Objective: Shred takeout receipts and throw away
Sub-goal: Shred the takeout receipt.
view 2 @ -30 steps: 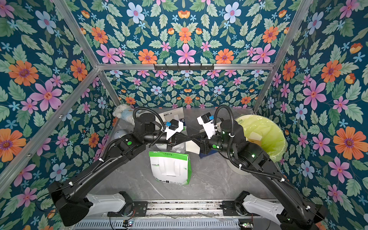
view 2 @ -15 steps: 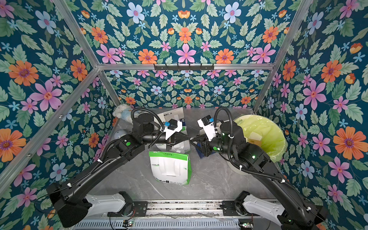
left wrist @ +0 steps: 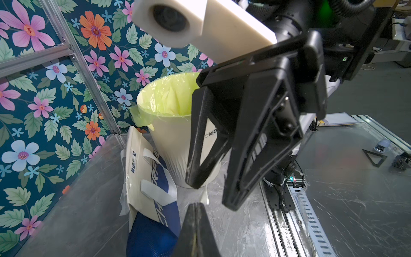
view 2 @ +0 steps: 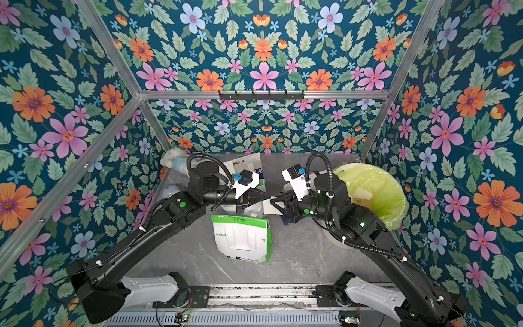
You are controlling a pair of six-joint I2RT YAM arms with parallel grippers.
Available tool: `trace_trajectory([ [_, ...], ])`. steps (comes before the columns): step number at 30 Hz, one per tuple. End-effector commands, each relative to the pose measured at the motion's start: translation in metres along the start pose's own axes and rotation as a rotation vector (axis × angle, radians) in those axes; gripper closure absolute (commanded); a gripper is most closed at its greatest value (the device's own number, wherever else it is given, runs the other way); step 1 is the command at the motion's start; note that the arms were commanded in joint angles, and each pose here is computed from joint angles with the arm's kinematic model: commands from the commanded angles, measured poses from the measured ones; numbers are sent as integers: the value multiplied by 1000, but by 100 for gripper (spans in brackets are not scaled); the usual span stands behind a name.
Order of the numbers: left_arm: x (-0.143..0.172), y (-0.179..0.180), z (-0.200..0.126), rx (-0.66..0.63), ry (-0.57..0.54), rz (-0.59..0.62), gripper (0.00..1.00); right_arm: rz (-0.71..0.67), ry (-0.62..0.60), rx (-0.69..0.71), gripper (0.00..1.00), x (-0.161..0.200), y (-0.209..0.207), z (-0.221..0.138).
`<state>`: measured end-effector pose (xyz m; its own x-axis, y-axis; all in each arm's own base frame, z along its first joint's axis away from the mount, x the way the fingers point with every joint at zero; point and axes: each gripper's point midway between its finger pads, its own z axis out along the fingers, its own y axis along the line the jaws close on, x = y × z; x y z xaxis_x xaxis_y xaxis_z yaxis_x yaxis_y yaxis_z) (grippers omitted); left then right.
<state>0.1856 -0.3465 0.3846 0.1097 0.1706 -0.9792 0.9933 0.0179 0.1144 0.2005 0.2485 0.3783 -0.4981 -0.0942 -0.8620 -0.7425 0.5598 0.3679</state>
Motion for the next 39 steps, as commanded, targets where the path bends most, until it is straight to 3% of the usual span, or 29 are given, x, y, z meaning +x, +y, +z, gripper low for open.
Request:
trace_trajectory([
  [1,-8,0,-1,-4,-23,31,100,-9,-15,7,73,-5,-1,1],
  [4,-9,0,-2,-3,-25,33,100,0,-11,11,86,-5,-2,2],
  [6,-9,0,-2,-4,-25,35,100,19,-1,38,100,-4,-7,4],
  [10,-12,-3,-4,-7,-41,62,100,87,13,161,100,-3,-28,3],
  [18,-41,-19,-26,-50,-183,164,100,165,23,378,100,-7,-63,-4],
  [27,-39,-23,-31,-64,-182,162,100,172,-15,390,100,-11,-67,-9],
  [39,-47,-26,-41,-92,-201,175,100,246,-69,675,100,6,-121,-65],
])
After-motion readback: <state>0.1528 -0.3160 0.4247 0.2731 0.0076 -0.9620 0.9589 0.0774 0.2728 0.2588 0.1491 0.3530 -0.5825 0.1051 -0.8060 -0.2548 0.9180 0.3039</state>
